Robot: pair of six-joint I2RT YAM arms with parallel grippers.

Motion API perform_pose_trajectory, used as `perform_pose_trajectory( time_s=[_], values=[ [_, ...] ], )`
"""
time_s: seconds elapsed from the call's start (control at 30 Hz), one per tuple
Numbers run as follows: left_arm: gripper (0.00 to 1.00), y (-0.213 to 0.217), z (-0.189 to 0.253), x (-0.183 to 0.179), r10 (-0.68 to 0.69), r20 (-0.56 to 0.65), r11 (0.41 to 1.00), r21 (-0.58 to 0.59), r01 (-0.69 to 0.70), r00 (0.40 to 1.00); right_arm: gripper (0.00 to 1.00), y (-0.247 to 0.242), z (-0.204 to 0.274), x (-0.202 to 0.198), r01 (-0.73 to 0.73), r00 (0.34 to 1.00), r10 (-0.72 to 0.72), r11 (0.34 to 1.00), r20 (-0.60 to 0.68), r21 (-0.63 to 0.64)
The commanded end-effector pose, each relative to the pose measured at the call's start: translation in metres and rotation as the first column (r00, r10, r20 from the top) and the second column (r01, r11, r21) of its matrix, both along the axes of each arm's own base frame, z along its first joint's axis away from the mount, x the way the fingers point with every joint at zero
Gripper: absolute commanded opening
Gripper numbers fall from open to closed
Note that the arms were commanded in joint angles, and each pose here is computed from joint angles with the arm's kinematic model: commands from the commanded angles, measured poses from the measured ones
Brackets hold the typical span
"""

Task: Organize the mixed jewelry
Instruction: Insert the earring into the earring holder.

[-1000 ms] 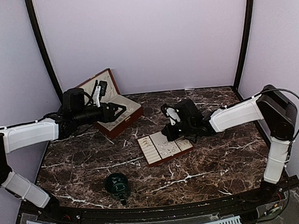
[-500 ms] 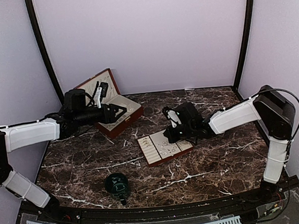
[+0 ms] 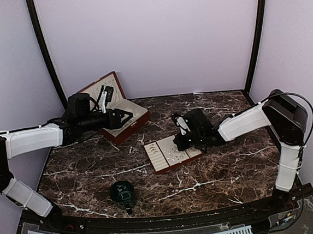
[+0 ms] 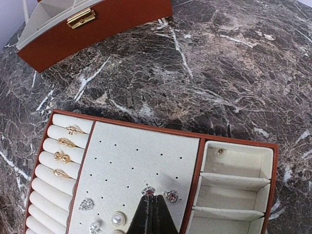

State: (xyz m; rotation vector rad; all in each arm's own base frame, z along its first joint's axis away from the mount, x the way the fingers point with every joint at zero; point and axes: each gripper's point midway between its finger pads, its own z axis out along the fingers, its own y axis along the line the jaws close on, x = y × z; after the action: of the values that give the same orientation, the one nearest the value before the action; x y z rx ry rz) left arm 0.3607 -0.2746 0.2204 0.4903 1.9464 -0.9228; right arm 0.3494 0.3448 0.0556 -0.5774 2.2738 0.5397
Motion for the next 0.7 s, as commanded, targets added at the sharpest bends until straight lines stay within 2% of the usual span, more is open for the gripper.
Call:
perform_pose_trajectory(
  time_s=[0.0,0.67],
  values=[
    [0.61,-0.0027,0.0113,0.0019,-0.012,0.027,1.0,-0.011,0.012,1.0,0.0,-0.0052,-0.0063,0.0038,0.016,1.0,-0.016,1.0,0.012,-0.005],
    [0.61,-0.0045,0.0084,0.0019,-0.019,0.018,1.0,-0.016,0.019,1.0,0.0,-0.0042,-0.0076,0.0013,0.001,1.0,-0.001,1.0,0.012,0.001]
  ],
)
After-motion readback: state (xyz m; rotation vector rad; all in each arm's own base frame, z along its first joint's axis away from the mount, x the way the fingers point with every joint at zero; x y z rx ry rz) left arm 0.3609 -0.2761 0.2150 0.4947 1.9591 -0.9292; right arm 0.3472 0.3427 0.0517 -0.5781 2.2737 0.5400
